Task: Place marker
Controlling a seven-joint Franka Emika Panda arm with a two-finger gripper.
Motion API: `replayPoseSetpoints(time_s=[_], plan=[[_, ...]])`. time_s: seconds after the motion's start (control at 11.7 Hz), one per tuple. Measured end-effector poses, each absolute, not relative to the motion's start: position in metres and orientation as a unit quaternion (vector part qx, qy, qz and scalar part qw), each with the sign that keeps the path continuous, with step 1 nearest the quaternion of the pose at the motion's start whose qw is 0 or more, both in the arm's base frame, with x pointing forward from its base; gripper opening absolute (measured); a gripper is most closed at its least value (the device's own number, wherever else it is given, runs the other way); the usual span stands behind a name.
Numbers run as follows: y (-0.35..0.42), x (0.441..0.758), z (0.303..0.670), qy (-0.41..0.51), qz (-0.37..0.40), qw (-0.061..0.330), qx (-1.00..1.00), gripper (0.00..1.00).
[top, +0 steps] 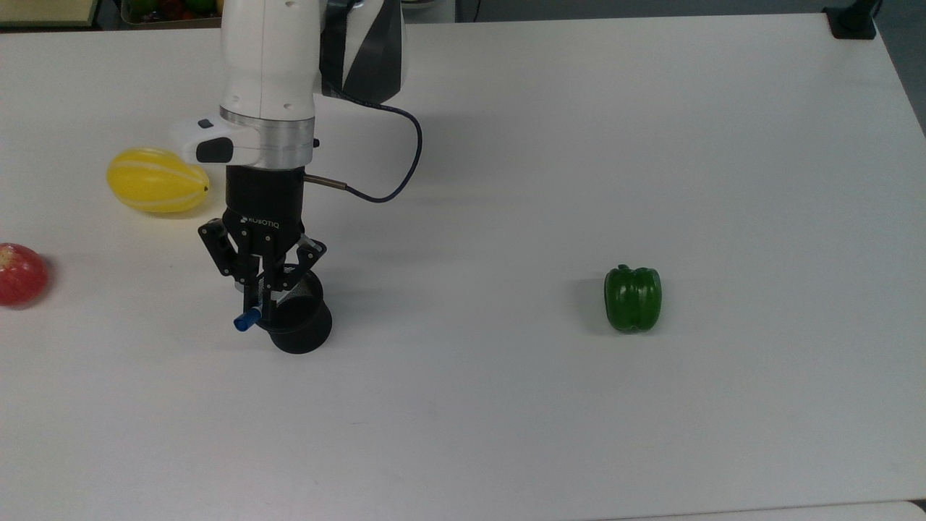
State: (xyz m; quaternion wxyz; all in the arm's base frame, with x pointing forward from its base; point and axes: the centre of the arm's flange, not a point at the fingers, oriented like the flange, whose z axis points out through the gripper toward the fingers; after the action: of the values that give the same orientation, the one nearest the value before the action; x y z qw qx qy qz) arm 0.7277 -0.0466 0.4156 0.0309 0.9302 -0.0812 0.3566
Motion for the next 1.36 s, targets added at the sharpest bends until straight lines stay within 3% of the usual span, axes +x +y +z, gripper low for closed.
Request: replayPoseSetpoints(time_s=[0.17,0.26,0.68,1.02,1.36], plan=[[-0.047,0.728,0.415,-0.081,0.356,0.031,0.930,0.25],[-0.047,0.728,0.415,-0.081,0.356,0.031,0.930,0.34],[-0.046,0.727,0.413,-0.081,0.355,0.031,0.931,1.00],[-0.043,0.728,0.419,-0.078,0.360,0.030,0.929,1.00],[0.013,0.725,0.455,-0.041,0.385,0.015,0.922,1.00]])
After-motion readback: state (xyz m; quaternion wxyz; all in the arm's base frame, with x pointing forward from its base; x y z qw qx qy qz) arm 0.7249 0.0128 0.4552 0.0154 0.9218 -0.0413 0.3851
